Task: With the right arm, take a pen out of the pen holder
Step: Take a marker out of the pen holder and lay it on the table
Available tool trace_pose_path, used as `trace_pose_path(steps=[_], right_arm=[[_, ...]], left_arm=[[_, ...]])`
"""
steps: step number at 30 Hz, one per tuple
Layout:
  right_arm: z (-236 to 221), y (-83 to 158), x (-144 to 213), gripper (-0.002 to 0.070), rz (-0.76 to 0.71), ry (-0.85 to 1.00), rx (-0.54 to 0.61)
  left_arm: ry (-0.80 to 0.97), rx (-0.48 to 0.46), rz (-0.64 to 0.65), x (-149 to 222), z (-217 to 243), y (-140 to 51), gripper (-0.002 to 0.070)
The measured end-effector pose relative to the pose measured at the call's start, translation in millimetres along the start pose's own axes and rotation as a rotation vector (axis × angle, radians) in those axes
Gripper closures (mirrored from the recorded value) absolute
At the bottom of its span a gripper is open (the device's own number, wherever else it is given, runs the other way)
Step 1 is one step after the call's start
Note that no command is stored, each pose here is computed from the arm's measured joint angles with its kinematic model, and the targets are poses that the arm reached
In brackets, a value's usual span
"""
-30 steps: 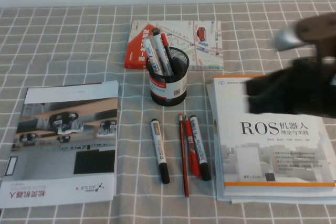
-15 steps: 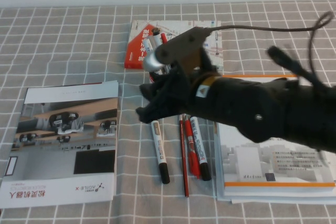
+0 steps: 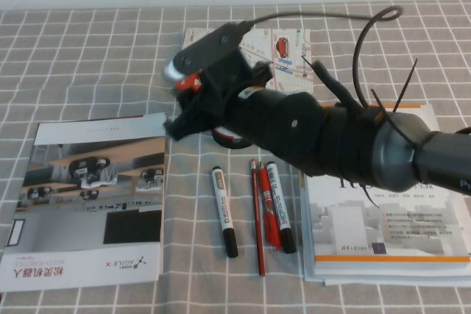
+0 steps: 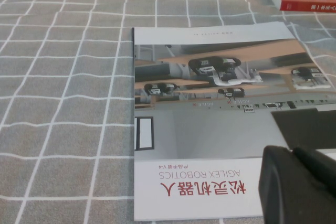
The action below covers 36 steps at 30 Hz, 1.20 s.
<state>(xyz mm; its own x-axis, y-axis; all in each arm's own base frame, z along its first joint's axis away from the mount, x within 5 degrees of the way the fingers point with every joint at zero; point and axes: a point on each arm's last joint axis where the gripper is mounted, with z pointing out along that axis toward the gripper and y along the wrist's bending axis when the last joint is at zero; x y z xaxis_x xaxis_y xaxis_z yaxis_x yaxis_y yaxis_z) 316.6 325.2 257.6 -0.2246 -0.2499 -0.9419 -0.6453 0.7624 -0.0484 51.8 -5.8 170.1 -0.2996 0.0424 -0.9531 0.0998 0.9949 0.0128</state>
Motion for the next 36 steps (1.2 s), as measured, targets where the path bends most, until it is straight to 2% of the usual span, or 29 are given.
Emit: trace_pose_path(steps=[2, 5, 9, 14, 23, 30, 36], right_arm=[[-1, -10, -5, 0.0375, 0.005, -0.038, 0.115], [-2, -20, -5, 0.0375, 0.006, -0.033, 0.219], [5, -18, 6, 0.0374, -0.017, 0.003, 0.250], [22, -18, 17, 0.0372, -0.037, 0.006, 0.348], [34, 8, 21, 0.0360, -0.148, -0.016, 0.273], [46, 9, 23, 0.0256, -0.132, -0.042, 0.288], [50, 1, 20, 0.0237, -0.104, -0.065, 0.354]], left_arm=[[0.000, 0.000, 0.000, 0, 0, 0.0, 0.0678], [0.000, 0.000, 0.000, 0, 0, 0.0, 0.0678], [0.000, 0.000, 0.000, 0, 0, 0.0, 0.0678], [0.000, 0.000, 0.000, 0, 0, 0.0, 0.0678], [0.000, 0.000, 0.000, 0, 0, 0.0, 0.0678], [0.000, 0.000, 0.000, 0, 0, 0.0, 0.0678], [0.000, 0.000, 0.000, 0, 0, 0.0, 0.0678]])
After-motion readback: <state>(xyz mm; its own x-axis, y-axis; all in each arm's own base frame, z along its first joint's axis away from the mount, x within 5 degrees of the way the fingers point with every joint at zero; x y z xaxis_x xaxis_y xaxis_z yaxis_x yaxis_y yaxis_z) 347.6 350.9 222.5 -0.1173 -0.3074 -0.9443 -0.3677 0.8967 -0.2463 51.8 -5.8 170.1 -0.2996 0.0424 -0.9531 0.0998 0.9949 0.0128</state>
